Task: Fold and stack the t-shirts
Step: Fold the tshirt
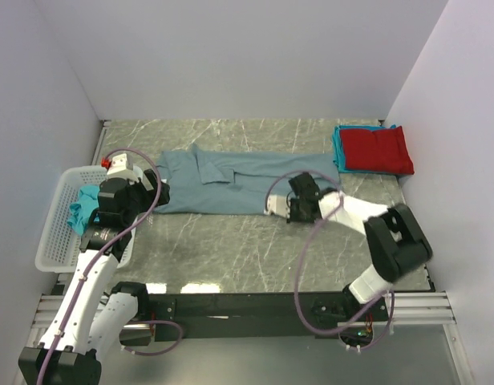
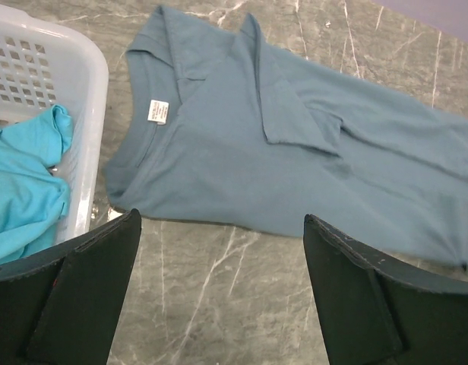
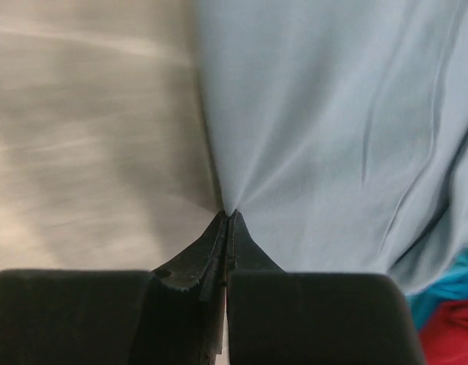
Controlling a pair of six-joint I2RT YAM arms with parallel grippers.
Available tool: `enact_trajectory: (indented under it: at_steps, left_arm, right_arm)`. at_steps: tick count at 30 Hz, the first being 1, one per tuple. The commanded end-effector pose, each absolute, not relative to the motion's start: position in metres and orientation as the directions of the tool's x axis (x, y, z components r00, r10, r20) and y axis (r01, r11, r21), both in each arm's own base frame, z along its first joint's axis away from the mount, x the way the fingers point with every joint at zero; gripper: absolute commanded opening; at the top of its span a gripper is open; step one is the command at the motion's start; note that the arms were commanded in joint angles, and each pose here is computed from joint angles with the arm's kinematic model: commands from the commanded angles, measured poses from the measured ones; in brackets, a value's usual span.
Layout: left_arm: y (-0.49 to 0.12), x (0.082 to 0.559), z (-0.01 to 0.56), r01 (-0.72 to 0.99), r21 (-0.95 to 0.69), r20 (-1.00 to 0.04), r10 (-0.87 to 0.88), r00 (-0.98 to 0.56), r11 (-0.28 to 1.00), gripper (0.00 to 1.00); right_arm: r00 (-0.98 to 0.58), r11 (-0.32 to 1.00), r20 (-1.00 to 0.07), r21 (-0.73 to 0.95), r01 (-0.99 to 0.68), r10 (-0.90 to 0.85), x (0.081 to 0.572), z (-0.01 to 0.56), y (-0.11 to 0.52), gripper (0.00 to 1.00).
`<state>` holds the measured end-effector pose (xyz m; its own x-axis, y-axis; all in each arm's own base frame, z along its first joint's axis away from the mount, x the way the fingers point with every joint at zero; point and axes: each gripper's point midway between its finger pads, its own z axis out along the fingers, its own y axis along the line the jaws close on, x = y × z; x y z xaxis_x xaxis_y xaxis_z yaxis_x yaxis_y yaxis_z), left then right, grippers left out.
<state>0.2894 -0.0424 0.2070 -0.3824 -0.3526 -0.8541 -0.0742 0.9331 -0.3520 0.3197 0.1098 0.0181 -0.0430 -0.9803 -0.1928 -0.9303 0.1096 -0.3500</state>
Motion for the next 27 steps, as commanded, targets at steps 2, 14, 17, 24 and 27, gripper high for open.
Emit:
enact_trajectory:
  at_steps: [2, 14, 17, 24, 27]
  left_arm:
    - [-0.045, 0.293, 0.223, -0.033, -0.347, -0.878, -0.337, -0.34, 0.937, 0.92]
    - [-0.061, 0.291, 0.22, 0.045, -0.379, -0.863, -0.336, -0.376, 0.924, 0.92]
    - [-0.058, 0.289, 0.218, 0.032, -0.375, -0.864, -0.337, -0.374, 0.927, 0.93]
    - [-0.06, 0.292, 0.216, 0.035, -0.379, -0.859, -0.338, -0.384, 0.925, 0.92]
    - [-0.056, 0.293, 0.215, 0.019, -0.366, -0.863, -0.332, -0.381, 0.93, 0.92]
  right_arm:
    - [0.003, 0.048, -0.218, -0.228, -0.973, -0.976, 0.231, 0.016, 0.122, 0.0]
    - [0.001, 0.034, -0.426, -0.074, -0.997, -0.905, 0.147, 0.077, 0.202, 0.53]
    - [-0.136, 0.189, -0.558, -0.039, -0.981, -0.819, 0.192, 0.11, 0.222, 0.65]
    - [-0.441, 0.5, -0.69, 0.131, -0.856, -0.574, 0.329, 0.137, 0.257, 0.65]
    - [-0.402, 0.536, -0.688, 0.022, -0.844, -0.604, 0.354, 0.135, 0.288, 0.63]
